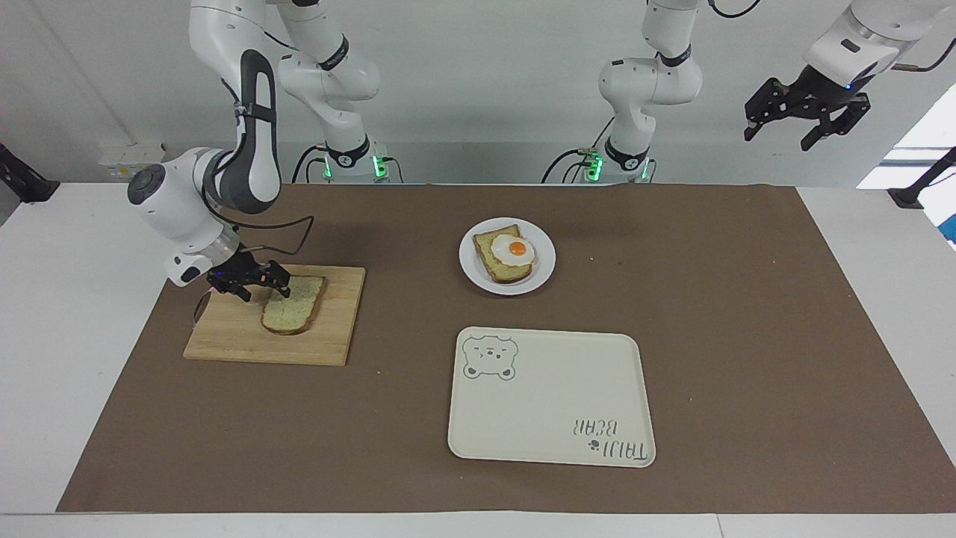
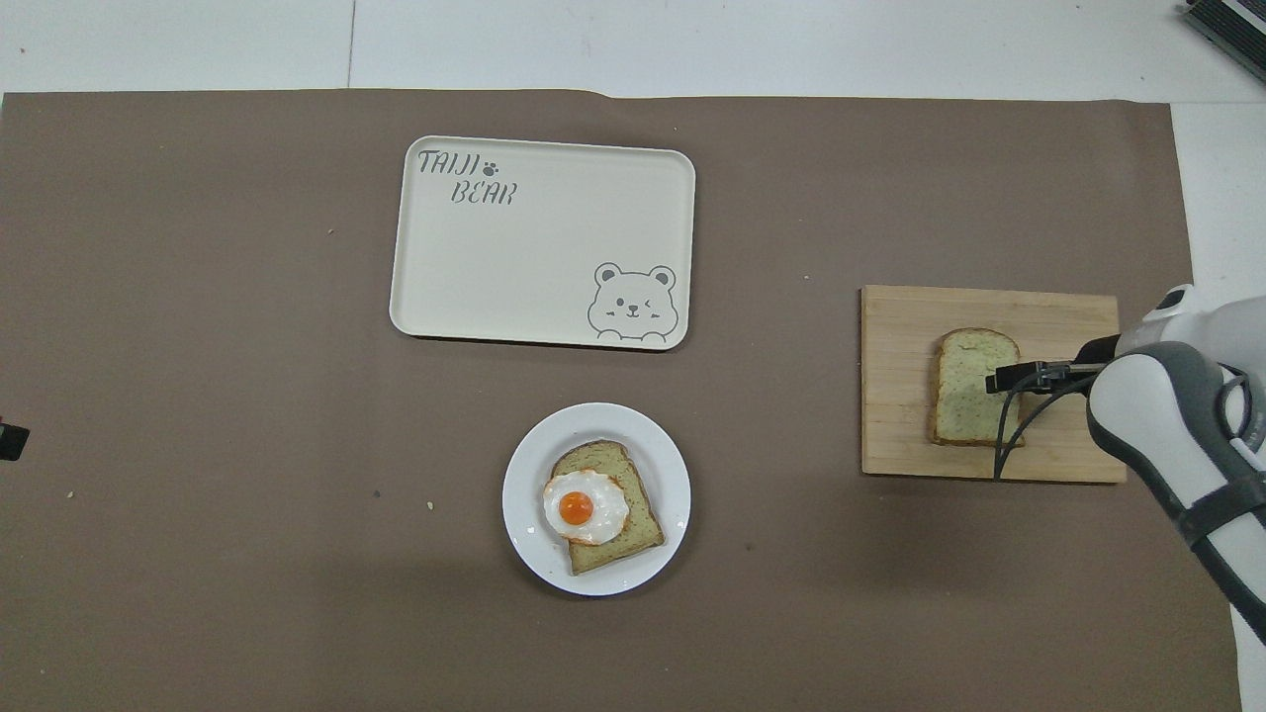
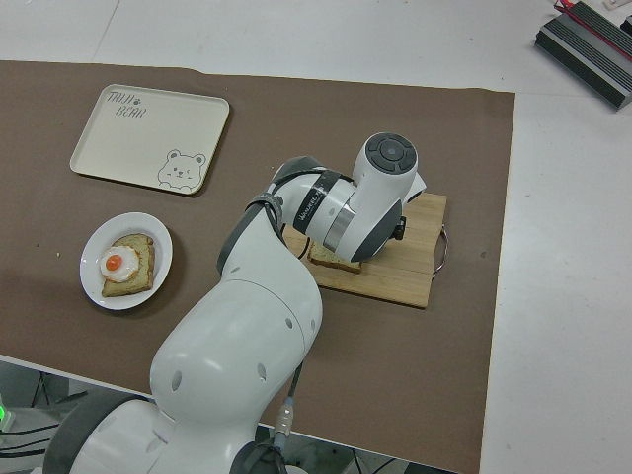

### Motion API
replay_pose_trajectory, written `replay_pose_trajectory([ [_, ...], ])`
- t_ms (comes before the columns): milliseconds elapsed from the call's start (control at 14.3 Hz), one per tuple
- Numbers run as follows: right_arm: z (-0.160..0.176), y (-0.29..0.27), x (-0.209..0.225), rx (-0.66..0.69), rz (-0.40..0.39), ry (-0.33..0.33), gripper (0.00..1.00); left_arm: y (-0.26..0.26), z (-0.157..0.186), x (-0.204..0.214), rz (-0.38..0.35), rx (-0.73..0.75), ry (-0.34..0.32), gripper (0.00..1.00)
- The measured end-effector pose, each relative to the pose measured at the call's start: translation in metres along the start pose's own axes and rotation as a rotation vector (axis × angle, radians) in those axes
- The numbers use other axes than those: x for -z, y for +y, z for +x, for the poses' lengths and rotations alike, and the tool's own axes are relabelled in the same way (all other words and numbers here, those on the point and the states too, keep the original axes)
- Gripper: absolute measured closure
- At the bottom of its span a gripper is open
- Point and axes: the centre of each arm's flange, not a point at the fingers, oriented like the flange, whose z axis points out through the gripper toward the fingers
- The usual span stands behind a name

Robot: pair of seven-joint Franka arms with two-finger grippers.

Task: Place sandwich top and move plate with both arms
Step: 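Close the right gripper on the bread slice's edge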

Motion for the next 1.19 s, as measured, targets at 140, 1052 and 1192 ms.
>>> replay_pose_trajectory([
  [140,-0.0003,0.0006,-0.0031,-0.001,0.000,-0.004,0.00,0.0000,0.0000,0.0000,0.000,0.000,0.000,0.00],
  [1052,-0.0045,-0.0008,-0.0078,-0.034,0.019,-0.009,0.70,0.0001,-0.0002,0.0003,0.000,0.000,0.001,0.00],
  [1192,-0.0045,-0.0006,-0.0078,-0.047,0.018,-0.009,0.76,0.0001,-0.0003,0.0004,0.000,0.000,0.001,0.00],
])
